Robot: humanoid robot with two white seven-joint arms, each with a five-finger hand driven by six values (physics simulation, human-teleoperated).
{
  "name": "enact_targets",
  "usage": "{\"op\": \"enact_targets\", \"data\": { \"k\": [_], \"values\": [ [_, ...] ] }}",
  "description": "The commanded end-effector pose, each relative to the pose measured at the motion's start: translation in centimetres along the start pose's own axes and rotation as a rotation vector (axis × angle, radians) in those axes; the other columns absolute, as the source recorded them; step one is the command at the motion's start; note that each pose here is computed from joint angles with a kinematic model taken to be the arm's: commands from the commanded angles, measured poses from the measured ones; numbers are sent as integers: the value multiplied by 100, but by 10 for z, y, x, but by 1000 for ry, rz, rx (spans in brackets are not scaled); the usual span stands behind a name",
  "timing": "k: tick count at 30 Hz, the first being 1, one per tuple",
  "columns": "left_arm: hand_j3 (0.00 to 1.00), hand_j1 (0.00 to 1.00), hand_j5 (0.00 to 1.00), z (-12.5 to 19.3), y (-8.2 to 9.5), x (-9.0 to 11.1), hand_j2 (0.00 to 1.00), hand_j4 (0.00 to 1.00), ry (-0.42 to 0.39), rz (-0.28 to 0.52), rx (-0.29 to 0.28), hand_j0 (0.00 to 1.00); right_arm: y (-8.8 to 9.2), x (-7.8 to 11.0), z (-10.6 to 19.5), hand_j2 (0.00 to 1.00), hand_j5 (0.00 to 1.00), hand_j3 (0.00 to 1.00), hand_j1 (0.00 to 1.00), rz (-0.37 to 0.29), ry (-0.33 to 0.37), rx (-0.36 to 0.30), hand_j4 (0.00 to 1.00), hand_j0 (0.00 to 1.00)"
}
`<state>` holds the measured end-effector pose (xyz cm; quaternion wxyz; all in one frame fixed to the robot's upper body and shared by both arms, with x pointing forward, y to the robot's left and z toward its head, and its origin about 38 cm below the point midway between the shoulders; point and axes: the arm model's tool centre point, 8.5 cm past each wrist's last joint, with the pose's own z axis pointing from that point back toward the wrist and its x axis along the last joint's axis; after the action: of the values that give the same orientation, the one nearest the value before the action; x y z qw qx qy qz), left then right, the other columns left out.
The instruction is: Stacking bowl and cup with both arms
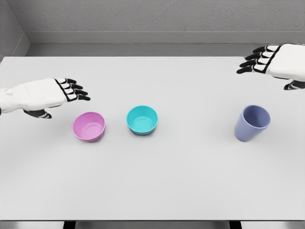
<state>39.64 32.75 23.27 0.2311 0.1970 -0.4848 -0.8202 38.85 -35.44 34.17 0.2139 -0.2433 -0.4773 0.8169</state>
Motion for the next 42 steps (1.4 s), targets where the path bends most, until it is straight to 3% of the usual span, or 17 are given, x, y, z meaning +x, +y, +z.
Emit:
{"op": "enact_targets", "data": {
  "k": [1,14,25,42],
  "values": [
    [100,100,100,-12,-6,10,100,100,-36,7,-64,100,0,-2,5,100,100,100,100,-3,12,8,100,100],
    [100,100,100,-32,-6,22,100,100,-84,27,-34,100,15,3,-3,100,100,100,100,-25,-15,48,100,100],
    [100,100,100,-35,-11,26,100,100,-98,30,-49,100,46,15,-13,100,100,100,100,-73,-53,108,100,100],
    [100,100,100,-48,-18,37,100,100,-135,40,-63,100,60,22,-22,100,100,100,100,-78,-76,147,100,100]
  ]
}}
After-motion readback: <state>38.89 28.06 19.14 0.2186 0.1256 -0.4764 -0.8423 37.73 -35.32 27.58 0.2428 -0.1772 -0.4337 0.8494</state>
